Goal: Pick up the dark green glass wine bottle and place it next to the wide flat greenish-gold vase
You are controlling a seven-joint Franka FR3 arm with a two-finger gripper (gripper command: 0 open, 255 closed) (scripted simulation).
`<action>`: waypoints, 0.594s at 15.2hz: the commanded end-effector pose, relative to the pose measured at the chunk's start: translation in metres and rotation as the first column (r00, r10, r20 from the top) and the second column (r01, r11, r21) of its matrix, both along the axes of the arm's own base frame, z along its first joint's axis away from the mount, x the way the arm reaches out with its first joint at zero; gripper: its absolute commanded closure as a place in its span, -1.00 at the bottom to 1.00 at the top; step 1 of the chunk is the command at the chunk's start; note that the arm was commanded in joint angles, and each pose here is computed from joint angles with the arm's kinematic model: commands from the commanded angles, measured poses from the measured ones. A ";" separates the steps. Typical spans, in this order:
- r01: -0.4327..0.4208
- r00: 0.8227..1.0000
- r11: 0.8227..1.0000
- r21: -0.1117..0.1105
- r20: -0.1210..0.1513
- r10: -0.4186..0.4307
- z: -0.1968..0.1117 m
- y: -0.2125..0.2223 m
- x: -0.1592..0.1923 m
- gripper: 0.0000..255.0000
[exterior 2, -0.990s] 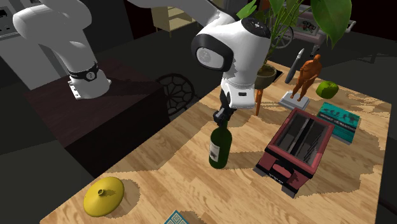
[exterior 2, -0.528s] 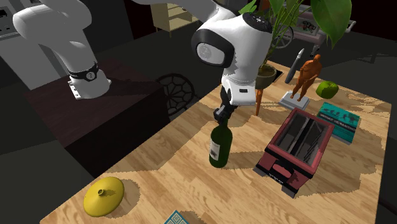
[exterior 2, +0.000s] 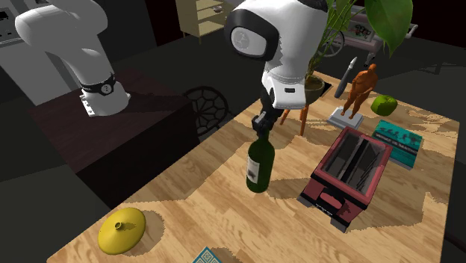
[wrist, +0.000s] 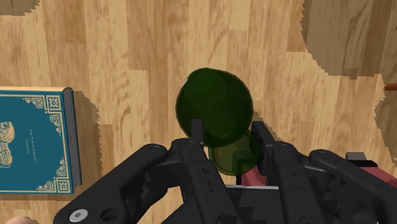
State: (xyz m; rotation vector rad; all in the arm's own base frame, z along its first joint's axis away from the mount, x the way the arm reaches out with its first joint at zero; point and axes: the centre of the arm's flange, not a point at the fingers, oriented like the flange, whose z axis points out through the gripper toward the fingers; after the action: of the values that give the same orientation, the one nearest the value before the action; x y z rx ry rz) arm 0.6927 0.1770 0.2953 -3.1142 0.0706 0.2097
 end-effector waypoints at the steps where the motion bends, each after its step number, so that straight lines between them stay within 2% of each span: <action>1: 0.000 1.000 1.000 0.000 0.000 0.000 0.011 -0.001 -0.001 1.00; 9: 0.000 1.000 1.000 0.000 0.000 0.000 0.053 -0.001 -0.001 1.00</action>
State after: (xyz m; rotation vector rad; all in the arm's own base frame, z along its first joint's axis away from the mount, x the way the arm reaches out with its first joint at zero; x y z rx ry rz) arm 0.6919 0.1767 0.3432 -3.1143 0.0710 0.2095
